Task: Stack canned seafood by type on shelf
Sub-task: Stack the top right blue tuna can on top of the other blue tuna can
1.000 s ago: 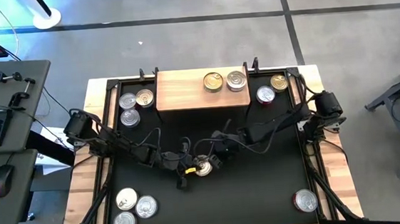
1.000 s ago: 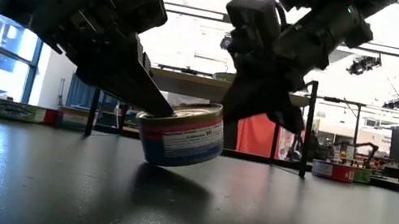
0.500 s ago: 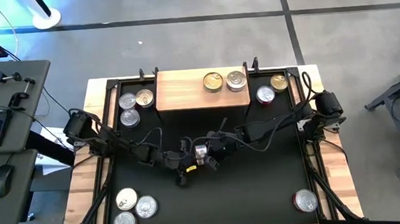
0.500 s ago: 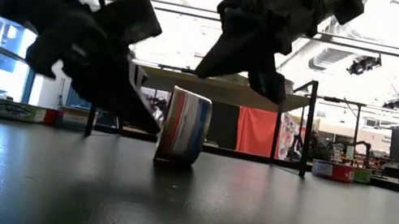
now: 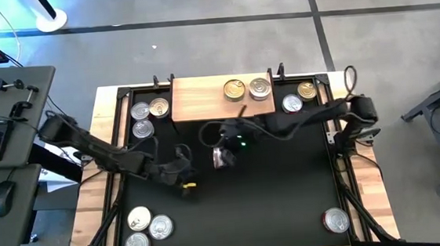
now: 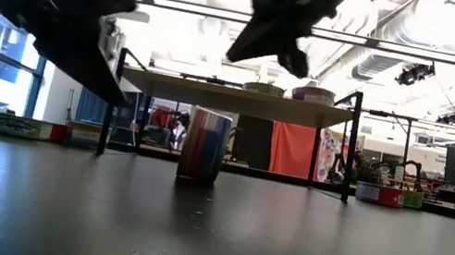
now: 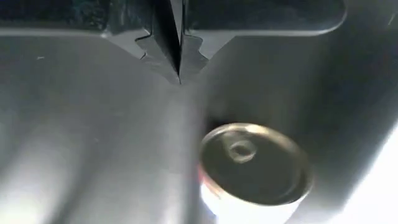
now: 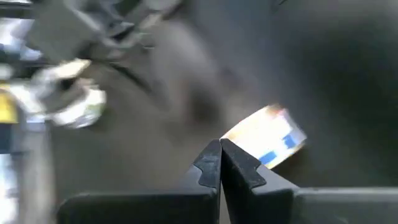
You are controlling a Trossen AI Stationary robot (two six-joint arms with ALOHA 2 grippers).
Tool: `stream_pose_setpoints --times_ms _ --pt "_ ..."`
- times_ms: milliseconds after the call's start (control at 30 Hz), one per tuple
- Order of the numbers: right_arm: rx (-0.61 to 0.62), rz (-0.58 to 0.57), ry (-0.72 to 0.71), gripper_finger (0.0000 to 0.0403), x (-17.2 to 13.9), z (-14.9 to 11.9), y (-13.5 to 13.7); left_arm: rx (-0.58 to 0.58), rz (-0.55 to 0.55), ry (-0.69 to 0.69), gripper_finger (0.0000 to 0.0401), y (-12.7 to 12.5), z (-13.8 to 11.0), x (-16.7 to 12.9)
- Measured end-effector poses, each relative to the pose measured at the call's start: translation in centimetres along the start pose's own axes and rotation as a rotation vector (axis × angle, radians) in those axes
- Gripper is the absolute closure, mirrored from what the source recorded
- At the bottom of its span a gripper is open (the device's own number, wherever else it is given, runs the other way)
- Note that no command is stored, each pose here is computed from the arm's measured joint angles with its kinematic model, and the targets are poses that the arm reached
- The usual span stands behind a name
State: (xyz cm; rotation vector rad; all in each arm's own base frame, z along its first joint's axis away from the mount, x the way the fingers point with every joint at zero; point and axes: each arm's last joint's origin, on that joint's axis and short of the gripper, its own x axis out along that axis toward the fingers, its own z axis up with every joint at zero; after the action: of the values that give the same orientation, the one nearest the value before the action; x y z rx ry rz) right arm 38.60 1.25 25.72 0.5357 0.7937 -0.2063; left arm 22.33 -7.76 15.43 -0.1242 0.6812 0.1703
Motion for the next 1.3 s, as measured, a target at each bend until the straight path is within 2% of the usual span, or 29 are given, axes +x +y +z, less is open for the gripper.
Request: stream_pose_setpoints --times_ms 67,167,300,467,633,833,1033,1167,1300 --pt "-0.042 -0.119 0.01 0.0403 0.7 1.2 0.4 -0.068 0.005 -0.045 0.0401 0.5 -0.7 -0.9" --pt "-0.028 -0.272 0.054 0.0403 2.3 2.4 0.3 -0.123 0.009 -0.079 0.0401 1.0 -1.7 -1.9" --pt "0.051 -0.381 0.136 0.0403 5.5 2.7 -0.8 -0.137 0.002 -0.101 0.0401 1.2 -2.0 -2.7" --pt "0.084 -0.5 0.085 0.0403 8.2 2.3 -1.1 -0.13 0.015 -0.113 0.0401 1.4 -2.1 -2.8" --pt "0.093 -0.506 0.078 0.0403 8.6 1.9 -0.6 -0.124 0.01 -0.118 0.0401 1.3 -2.0 -2.8" --pt "-0.023 -0.431 0.148 0.0403 8.6 1.0 0.7 -0.125 0.007 -0.123 0.0401 1.3 -2.0 -2.8" --pt "-0.092 -0.413 0.17 0.0403 8.2 0.5 1.7 -0.132 0.002 -0.129 0.0401 1.3 -1.9 -2.9" --pt "-0.175 -0.374 0.19 0.0403 5.3 1.1 2.6 -0.151 0.0 -0.128 0.0401 1.3 -1.9 -2.9" --pt "-0.188 -0.313 0.243 0.0393 1.9 1.1 2.5 -0.159 -0.003 -0.131 0.0401 1.3 -1.9 -2.9"
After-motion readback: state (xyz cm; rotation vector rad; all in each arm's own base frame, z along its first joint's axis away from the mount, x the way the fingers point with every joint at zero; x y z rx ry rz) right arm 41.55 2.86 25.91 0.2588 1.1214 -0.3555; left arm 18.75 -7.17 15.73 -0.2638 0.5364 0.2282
